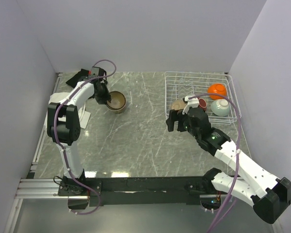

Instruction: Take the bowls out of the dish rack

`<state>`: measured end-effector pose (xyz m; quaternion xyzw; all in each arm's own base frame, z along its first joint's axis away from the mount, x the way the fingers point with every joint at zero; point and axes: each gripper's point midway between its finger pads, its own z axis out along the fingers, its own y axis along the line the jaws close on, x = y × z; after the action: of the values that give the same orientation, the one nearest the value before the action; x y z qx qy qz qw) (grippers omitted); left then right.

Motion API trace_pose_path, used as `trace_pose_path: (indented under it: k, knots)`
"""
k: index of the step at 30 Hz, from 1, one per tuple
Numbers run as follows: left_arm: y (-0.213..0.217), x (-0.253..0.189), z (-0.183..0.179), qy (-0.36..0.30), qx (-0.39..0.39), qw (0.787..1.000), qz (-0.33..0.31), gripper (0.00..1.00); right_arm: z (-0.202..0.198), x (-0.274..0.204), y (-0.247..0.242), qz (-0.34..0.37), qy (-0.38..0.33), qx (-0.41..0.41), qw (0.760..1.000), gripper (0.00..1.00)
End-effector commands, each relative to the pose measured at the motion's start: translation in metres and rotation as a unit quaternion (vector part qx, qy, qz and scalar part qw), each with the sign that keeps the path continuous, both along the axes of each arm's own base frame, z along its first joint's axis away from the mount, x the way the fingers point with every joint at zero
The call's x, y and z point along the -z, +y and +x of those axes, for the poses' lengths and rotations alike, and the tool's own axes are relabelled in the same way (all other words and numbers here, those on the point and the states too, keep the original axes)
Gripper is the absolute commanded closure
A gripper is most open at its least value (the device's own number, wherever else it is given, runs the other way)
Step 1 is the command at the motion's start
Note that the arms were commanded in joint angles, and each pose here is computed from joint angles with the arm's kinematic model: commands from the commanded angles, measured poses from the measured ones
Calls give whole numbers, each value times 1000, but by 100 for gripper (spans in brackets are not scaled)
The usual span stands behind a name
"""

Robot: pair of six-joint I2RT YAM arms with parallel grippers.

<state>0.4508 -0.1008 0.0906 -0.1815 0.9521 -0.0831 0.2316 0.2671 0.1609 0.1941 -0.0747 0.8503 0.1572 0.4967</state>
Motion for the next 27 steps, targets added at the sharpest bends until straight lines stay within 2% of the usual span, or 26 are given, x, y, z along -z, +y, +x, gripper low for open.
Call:
trace_pose_path:
  k: [1, 5, 12, 14, 19, 25, 27]
  knots:
    - [-10, -18, 15, -32, 4, 999, -20, 54, 3, -4, -4, 13, -6, 6, 1000, 0]
    - [-7, -26, 13, -37, 1, 999, -16, 43, 8, -4, -5, 11, -6, 4, 1000, 0]
    - [6, -43, 4, -46, -13, 999, 11, 43, 16, -9, -11, 2, -12, 9, 1000, 0]
    - [7, -43, 3, -46, -13, 999, 5, 48, 19, -10, -14, 3, -12, 14, 1000, 0]
    - [12, -32, 4, -30, -17, 999, -8, 81, 21, -9, -17, 10, -9, 16, 1000, 0]
    - [11, -24, 2, -20, -11, 1000, -14, 94, 21, -5, -20, 14, -3, 22, 1000, 0]
    - [10, -21, 0, -13, -9, 1000, -16, 95, 21, -3, -22, 13, -1, 24, 1000, 0]
